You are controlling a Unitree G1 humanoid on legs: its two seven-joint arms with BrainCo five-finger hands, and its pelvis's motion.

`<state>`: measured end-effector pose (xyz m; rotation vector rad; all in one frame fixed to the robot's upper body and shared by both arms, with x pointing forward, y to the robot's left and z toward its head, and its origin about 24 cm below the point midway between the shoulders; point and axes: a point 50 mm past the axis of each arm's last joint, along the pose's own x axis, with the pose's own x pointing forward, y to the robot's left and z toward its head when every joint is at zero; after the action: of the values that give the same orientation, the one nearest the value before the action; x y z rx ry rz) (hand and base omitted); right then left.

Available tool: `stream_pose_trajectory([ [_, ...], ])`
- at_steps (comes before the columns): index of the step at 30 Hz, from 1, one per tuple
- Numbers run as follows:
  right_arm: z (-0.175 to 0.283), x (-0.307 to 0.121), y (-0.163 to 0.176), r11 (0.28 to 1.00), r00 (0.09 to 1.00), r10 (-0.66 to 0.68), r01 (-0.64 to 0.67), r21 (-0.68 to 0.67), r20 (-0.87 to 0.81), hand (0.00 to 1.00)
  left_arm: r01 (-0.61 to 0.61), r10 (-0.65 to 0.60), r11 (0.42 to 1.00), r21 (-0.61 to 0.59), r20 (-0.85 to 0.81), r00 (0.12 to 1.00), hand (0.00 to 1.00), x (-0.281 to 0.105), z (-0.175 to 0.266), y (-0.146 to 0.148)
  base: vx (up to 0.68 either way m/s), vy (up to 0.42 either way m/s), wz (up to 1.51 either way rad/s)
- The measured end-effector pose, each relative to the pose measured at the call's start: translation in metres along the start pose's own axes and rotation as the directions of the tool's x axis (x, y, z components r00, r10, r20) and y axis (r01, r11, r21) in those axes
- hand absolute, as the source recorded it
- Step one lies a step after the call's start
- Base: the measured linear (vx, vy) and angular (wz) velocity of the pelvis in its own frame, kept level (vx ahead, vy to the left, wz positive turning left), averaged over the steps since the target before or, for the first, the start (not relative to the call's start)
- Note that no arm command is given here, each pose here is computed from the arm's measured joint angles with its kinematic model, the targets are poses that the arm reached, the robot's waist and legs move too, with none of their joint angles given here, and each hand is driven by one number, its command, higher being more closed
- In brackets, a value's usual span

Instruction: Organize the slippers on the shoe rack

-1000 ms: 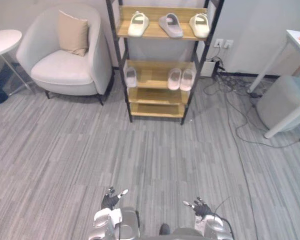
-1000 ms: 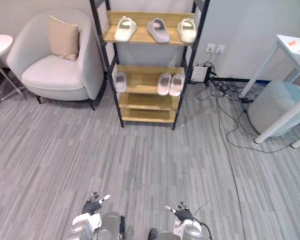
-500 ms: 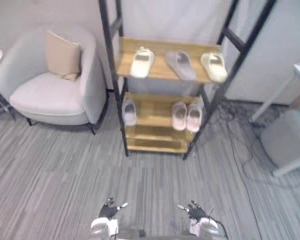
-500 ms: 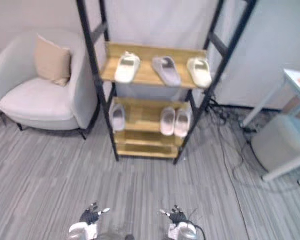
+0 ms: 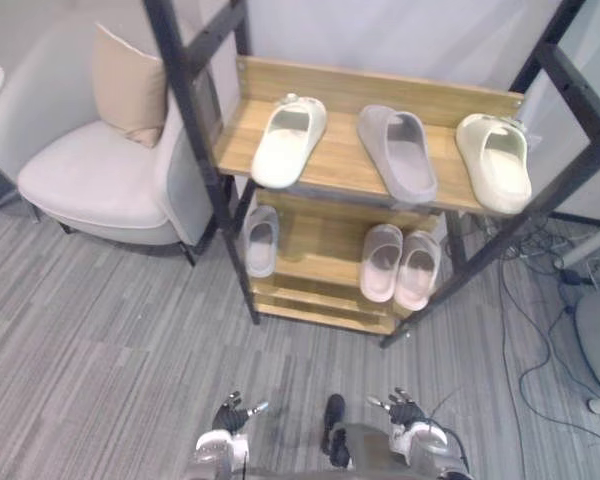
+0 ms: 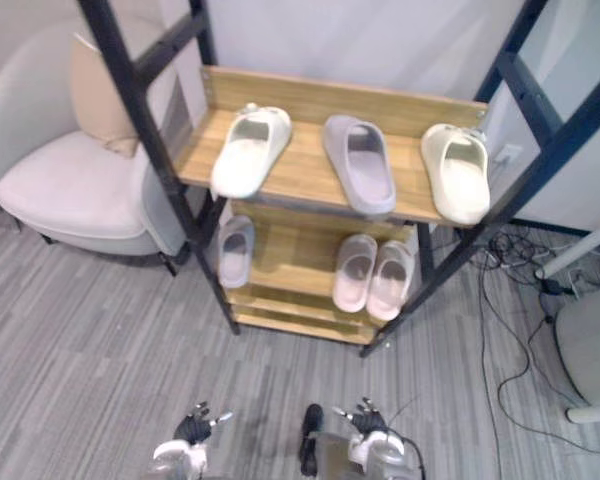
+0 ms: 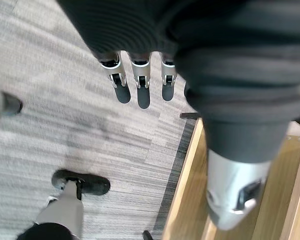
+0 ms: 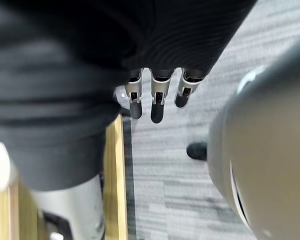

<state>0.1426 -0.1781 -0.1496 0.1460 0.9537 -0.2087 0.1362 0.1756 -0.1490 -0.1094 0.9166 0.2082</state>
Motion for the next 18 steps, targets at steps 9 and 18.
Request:
stream_pose_trajectory([
  [9,-0.006,-0.002,0.007,1.0,1.0,0.016,-0.016,-0.001,-0.017,0.0,-0.013,0.014,0.999,-0.03,0.037,0.999,0.0,0.0,0.007,0.002,0.27,0.081,-0.3],
  [18,-0.024,-0.006,0.017,0.999,0.997,0.041,-0.041,0.012,-0.066,0.0,-0.006,0.006,0.999,0.033,-0.002,1.0,0.0,-0.001,-0.001,0.009,0.15,0.087,-0.11],
])
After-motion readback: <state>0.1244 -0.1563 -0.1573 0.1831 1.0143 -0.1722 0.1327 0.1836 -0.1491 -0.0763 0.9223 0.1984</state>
